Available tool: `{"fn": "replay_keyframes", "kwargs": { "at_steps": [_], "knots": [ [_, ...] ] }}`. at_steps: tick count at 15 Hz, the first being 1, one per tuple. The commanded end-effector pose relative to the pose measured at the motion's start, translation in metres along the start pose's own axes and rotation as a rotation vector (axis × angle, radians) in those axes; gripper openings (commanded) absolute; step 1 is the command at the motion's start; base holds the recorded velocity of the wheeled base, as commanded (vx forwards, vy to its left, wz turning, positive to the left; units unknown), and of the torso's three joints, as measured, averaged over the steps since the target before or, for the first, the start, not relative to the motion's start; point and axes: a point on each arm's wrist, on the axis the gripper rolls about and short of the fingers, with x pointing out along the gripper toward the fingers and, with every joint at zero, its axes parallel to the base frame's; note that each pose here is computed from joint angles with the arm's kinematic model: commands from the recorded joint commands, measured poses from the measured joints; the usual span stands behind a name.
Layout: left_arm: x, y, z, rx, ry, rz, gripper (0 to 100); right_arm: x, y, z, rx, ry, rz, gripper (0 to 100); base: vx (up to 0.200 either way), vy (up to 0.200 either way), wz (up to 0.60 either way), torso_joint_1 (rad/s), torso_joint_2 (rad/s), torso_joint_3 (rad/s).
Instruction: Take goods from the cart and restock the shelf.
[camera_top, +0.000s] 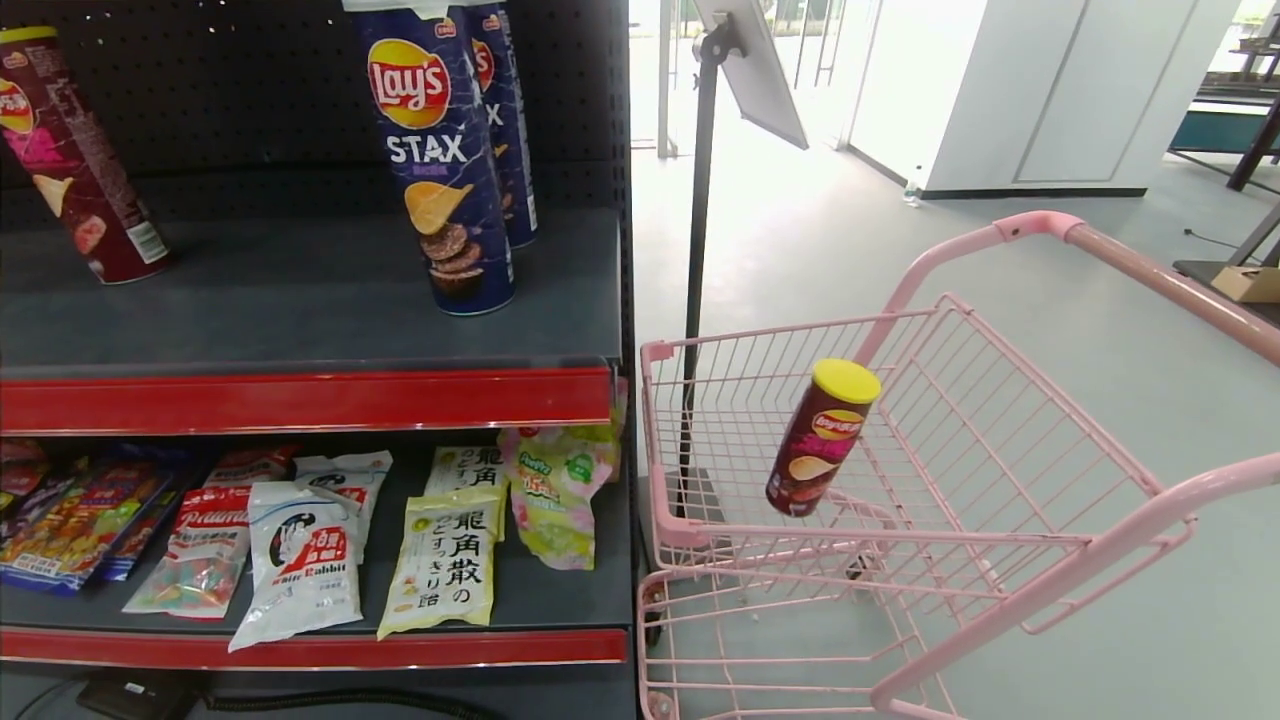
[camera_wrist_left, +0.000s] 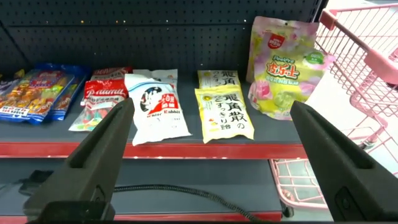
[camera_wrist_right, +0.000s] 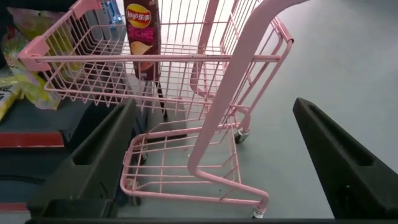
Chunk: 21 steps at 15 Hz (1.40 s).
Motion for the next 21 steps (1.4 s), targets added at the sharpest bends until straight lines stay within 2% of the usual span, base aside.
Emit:
{"fn": "replay_keyframes", "kwargs": {
  "at_steps": [1, 2, 3, 4, 5, 6, 7, 8, 9, 11, 13, 16, 19, 21],
  "knots": [
    [0.000, 0.000, 0.000, 0.000, -0.001, 0.001, 100, 0.001, 0.000, 0.001, 0.009, 0.013, 0.019, 100, 0.000, 0.000, 0.00, 0.000, 0.00, 0.000],
    [0.000, 0.000, 0.000, 0.000, -0.001, -0.001, 100, 0.001, 0.001, 0.001, 0.009, 0.005, 0.045, 100, 0.000, 0.000, 0.00, 0.000, 0.00, 0.000],
    [0.000, 0.000, 0.000, 0.000, -0.001, 0.001, 100, -0.006, 0.001, 0.035, 0.014, -0.095, 0.109, 100, 0.000, 0.000, 0.00, 0.000, 0.00, 0.000],
    [0.000, 0.000, 0.000, -0.002, -0.001, -0.001, 100, -0.007, 0.001, 0.040, 0.014, -0.105, 0.119, 100, 0.000, 0.000, 0.00, 0.000, 0.00, 0.000],
    [0.000, 0.000, 0.000, -0.002, -0.001, -0.001, 100, 0.033, 0.002, 0.161, 0.018, -0.079, 0.314, 100, 0.000, 0.000, 0.00, 0.000, 0.00, 0.000],
    [0.000, 0.000, 0.000, -0.002, -0.001, 0.001, 100, 0.064, 0.005, 0.213, 0.053, -0.118, 0.311, 100, 0.000, 0.000, 0.00, 0.000, 0.00, 0.000],
    [0.000, 0.000, 0.000, -0.002, -0.001, 0.001, 100, 0.095, 0.009, 0.244, 0.103, -0.133, 0.317, 100, 0.000, 0.000, 0.00, 0.000, 0.00, 0.000],
    [0.000, 0.000, 0.000, -0.002, -0.001, 0.001, 100, 0.095, 0.009, 0.244, 0.103, -0.133, 0.317, 100, 0.000, 0.000, 0.00, 0.000, 0.00, 0.000],
    [0.000, 0.000, 0.000, -0.002, -0.001, 0.001, 100, 0.152, 0.015, 0.270, 0.076, -0.167, 0.379, 100, 0.000, 0.000, 0.00, 0.000, 0.00, 0.000],
    [0.000, 0.000, 0.000, -0.002, -0.001, -0.001, 100, 0.234, -0.004, 0.273, -0.141, -0.224, 0.445, 100, 0.000, 0.000, 0.00, 0.000, 0.00, 0.000],
    [0.000, 0.000, 0.000, -0.002, -0.001, -0.001, 100, 0.273, -0.015, 0.261, -0.253, -0.209, 0.532, 100, 0.000, 0.000, 0.00, 0.000, 0.00, 0.000],
    [0.000, 0.000, 0.000, -0.002, 0.001, 0.001, 100, 0.326, -0.028, 0.215, -0.307, -0.110, 0.660, 100, 0.000, 0.000, 0.00, 0.000, 0.00, 0.000],
    [0.000, 0.000, 0.000, -0.002, -0.001, 0.001, 100, 0.353, -0.042, 0.185, -0.347, -0.070, 0.717, 100, 0.000, 0.000, 0.00, 0.000, 0.00, 0.000],
    [0.000, 0.000, 0.000, -0.002, -0.001, 0.001, 100, 0.370, -0.057, 0.156, -0.332, -0.032, 0.787, 100, 0.000, 0.000, 0.00, 0.000, 0.00, 0.000]
  ]
}}
